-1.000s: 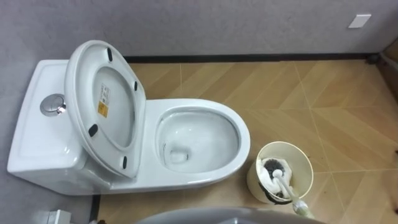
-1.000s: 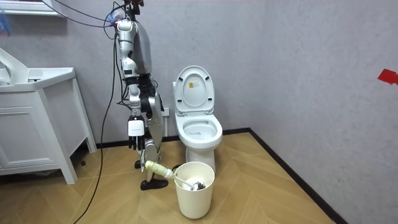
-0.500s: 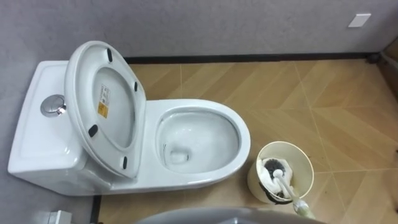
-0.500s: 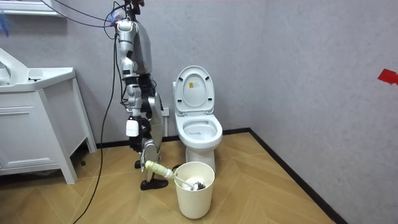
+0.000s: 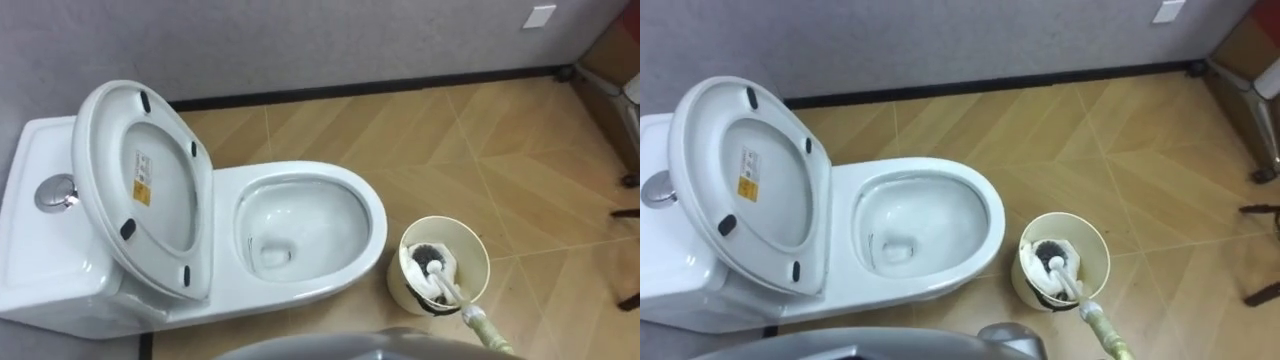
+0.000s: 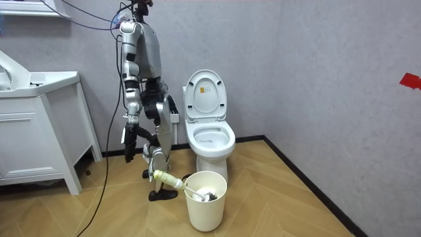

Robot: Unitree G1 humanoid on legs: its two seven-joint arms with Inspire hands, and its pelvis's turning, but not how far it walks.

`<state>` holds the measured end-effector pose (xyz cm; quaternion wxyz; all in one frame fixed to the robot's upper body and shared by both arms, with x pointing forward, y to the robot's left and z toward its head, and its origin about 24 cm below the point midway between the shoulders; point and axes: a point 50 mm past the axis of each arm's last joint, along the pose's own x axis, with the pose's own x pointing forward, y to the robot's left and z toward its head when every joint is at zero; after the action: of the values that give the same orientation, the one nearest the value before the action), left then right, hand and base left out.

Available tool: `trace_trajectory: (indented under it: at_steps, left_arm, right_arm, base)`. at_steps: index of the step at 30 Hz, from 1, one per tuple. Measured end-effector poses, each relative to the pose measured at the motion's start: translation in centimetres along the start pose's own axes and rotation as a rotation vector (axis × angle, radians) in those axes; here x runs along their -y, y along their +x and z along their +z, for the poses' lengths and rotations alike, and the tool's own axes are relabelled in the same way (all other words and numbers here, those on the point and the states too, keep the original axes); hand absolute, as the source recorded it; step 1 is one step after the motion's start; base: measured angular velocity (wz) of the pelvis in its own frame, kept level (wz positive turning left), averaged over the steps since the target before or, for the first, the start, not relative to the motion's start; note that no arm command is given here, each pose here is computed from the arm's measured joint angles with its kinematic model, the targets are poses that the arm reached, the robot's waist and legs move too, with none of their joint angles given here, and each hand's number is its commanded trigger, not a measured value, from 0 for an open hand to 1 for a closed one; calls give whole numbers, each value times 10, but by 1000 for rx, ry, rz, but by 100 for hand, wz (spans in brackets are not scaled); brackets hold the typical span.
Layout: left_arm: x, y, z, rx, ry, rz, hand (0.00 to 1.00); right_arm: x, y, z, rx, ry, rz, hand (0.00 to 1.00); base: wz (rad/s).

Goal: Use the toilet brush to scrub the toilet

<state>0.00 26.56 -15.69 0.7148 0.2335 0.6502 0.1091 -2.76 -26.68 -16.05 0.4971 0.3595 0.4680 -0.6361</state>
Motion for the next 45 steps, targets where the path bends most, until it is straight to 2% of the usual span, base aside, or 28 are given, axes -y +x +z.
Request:
trace_trajectory:
  at_steps: [7, 10, 16, 21, 25, 32, 37, 41, 45]
  left_arm:
    - [-2, 0, -2, 2, -2, 22, 0]
    - [-5, 1, 1, 15, 24, 26, 0]
    - [-7, 1, 11, 70, 35, 30, 0]
    - [-9, 2, 13, 85, 39, 35, 0]
    - [-19, 3, 15, 104, 66, 56, 0]
    - [-35, 6, 33, 155, 82, 94, 0]
    - [-42, 6, 52, 219, 111, 111, 0]
    - [-50, 6, 73, 273, 126, 129, 0]
    - [-48, 5, 100, 334, 177, 122, 0]
  right_arm:
    - [-20, -7, 18, 105, -26, 37, 0]
    - [-38, -14, 27, 165, -48, 82, 0]
    - [-78, -32, 48, 326, -186, 184, 0]
    - [-98, -45, 59, 443, -319, 286, 0]
    - [-111, -52, 59, 494, -427, 354, 0]
    - [-134, -62, 67, 515, -480, 439, 0]
    - [-143, -67, 76, 550, -548, 434, 0]
    - [-151, -70, 83, 544, -571, 432, 0]
    - [-164, -77, 86, 559, -644, 458, 0]
  base:
    - [-1]
    - [-5]
    - [-9]
    - [-11]
    - [-2]
    - [5]
    - [4]
    - [21]
    - [14]
